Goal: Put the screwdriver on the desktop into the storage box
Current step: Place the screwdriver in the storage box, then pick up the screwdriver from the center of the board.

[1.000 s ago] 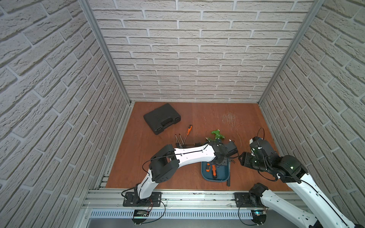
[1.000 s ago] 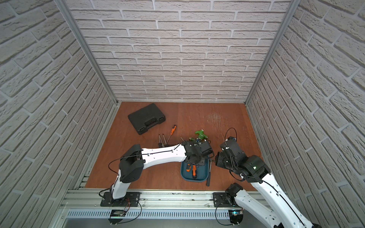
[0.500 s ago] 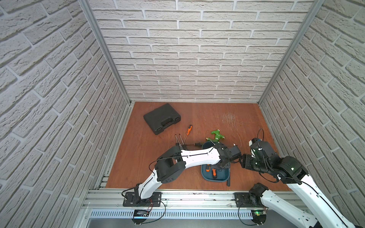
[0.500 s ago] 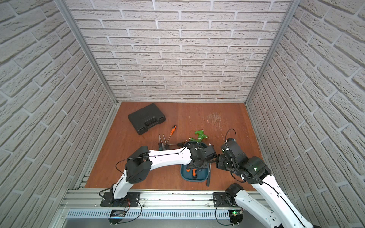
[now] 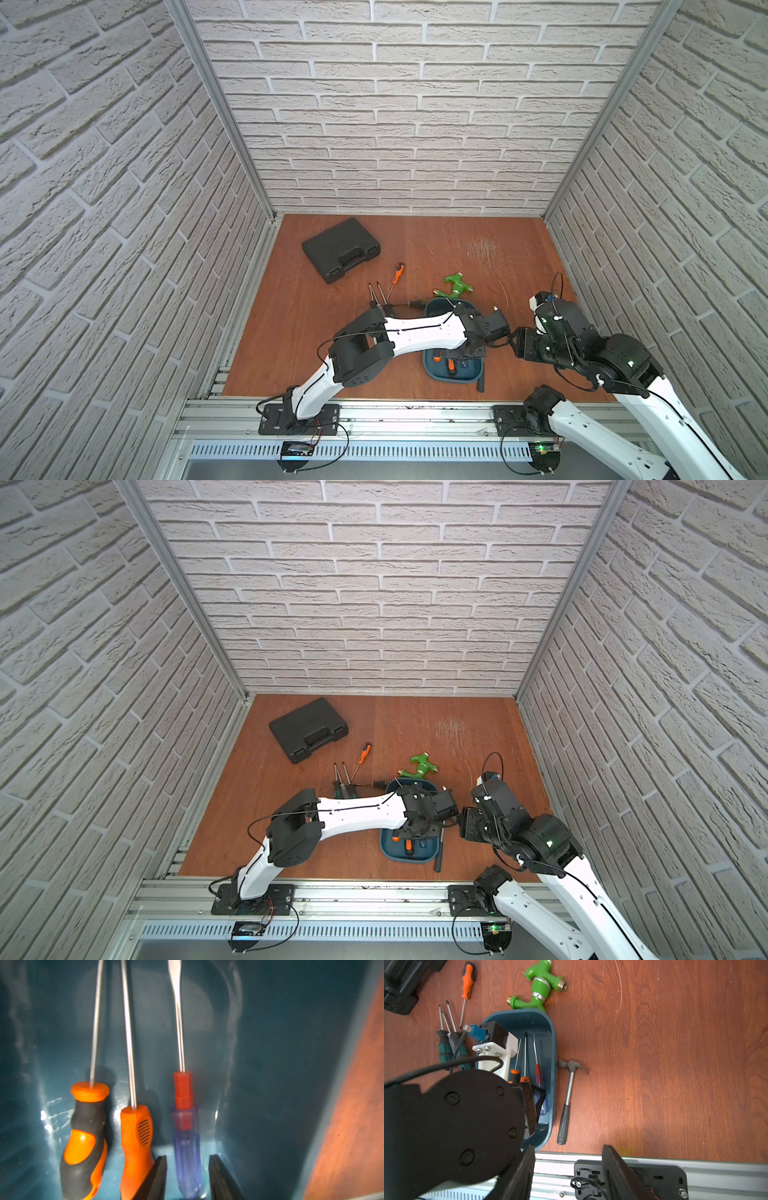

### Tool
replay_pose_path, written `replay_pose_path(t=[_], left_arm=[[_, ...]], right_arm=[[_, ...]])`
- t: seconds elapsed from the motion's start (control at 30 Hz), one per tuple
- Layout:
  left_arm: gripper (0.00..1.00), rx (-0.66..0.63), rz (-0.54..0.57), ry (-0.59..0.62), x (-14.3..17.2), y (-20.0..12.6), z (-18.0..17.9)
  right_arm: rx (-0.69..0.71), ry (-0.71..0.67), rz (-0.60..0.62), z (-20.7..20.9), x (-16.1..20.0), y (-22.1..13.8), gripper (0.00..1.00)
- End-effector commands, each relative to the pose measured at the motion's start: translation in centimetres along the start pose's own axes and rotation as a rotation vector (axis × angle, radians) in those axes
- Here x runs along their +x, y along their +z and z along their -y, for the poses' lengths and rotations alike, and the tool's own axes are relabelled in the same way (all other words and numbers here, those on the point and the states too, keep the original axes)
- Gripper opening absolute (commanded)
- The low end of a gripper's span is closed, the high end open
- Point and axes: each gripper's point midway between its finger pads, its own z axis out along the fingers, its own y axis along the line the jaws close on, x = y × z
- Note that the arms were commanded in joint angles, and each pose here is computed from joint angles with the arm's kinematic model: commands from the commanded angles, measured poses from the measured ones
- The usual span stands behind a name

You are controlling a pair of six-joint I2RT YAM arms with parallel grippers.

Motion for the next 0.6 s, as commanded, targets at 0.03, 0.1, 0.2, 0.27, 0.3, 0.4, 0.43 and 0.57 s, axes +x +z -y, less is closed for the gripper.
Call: replay_pose_path(t=[0.03,0.1,0.2,0.27,0.3,0.4,0.43,0.57], left_arm=[[0.45,-0.012,0.087,0.040,-1.7,-3.3,0.1],[0.45,-0.007,0.149,0.041,-2.9,-5.1,0.0],[0.46,0.000,0.296,0.040,-5.3,-8.8,-0.7],[0.47,0.004,0.394,0.026,-6.8,-11.8,-1.8],[0.47,0.002,0.438,0.016,-7.5,-13.2,-2.7],[0.46,-0.022,0.534,-0.023,-9.2,-16.5,-6.2],[0.46,-0.027,0.558,-0.043,-9.6,-17.5,-7.7],[0.43,-0.048,0.594,-0.138,-10.7,-19.7,-15.2]], right_arm=[[-0.010,-0.018,0.075,-0.3,-1.8,-1.3,0.58],[-0.024,-0.031,0.091,-0.8,-2.4,-1.6,0.57],[-0.111,-0.094,0.096,-3.0,-3.2,-1.7,0.55],[-0.194,-0.127,0.081,-5.1,-3.8,-1.6,0.54],[-0.226,-0.142,0.068,-6.1,-4.0,-1.5,0.52],[-0.281,-0.205,0.046,-9.0,-4.7,-0.6,0.51],[-0.290,-0.233,0.041,-9.9,-4.8,-0.2,0.52],[-0.299,-0.375,-0.019,-15.5,-4.7,2.1,0.52]])
